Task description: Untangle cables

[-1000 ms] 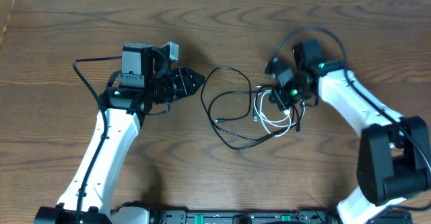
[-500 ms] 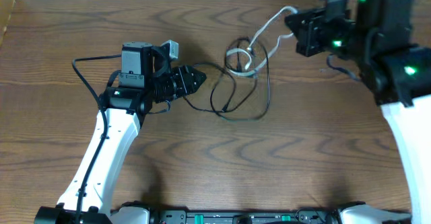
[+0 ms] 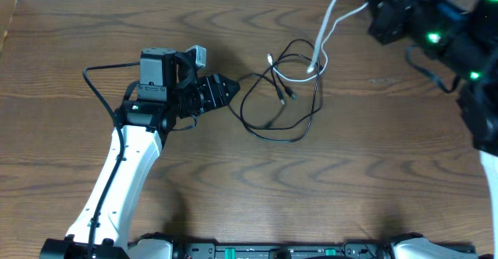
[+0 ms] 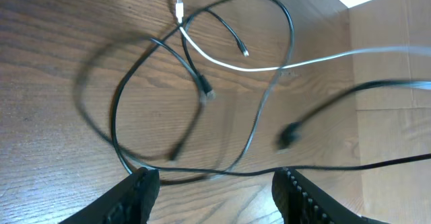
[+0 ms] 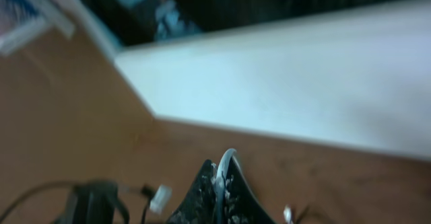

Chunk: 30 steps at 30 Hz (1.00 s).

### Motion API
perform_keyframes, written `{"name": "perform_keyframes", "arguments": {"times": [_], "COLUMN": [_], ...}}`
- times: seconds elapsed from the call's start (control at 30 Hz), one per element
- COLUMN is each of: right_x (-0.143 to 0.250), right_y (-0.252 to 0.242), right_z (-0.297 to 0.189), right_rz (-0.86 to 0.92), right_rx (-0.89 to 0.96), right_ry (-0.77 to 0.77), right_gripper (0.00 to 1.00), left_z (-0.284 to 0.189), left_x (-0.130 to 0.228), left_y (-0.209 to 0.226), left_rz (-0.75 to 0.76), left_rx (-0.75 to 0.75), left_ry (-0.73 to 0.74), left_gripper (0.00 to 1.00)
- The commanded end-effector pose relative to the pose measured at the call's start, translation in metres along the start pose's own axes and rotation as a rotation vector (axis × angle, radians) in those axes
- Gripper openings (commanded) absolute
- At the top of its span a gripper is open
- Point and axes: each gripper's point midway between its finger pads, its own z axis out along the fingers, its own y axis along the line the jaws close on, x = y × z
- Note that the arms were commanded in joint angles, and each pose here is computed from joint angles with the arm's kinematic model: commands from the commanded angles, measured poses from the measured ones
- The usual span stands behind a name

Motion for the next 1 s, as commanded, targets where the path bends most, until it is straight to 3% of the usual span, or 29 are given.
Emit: {"name": "perform_keyframes", "arguments": {"times": [0.0,0.13,0.43,0.63,0.73,0.77,0.8,0.97], "right_x": [-0.040,-0.042,0.041,0.044,0.045,0.047,0.048,0.052], "right_y": [-0.005,-0.021,-0.061,-0.060,-0.059,-0.057,-0.055,-0.054], "right_z": [-0.030,-0.034,0.010,0.022,0.022,0.022,0.022,0.022], "right_rz": [-0.044,-0.105,-0.044,0.000,0.006,0.009,0.010,0.016], "right_rx": [0.120,0.219,0.310,0.285,0.277,0.264,0.255,0.246], "right_ry": [-0.150,-0.158,0.180,0.183,0.187,0.196,0.201,0.219], "right_gripper": [0.01,0.01,0.01,0.01,0.01,0.01,0.01,0.01], "left_z": [-0.008,-0.008,0.000,0.030,0.050,0.064,0.071,0.104], "left_x": [-0.009,-0.010,-0.002,0.021,0.029,0.030,0.030,0.028], "left_y": [-0.010,-0.009,-0.016,-0.045,-0.066,-0.079,-0.083,-0.100], "left_rz": [0.032,0.032,0.056,0.131,0.138,0.148,0.145,0.147], "left_rx": [0.011,0.005,0.019,0.078,0.129,0.164,0.168,0.179], "left_ry": [-0.034,-0.037,-0.011,0.063,0.079,0.073,0.062,-0.002], "left_gripper": [0.59,0.59,0.59,0.61,0.66,0.77,0.81,0.85]}}
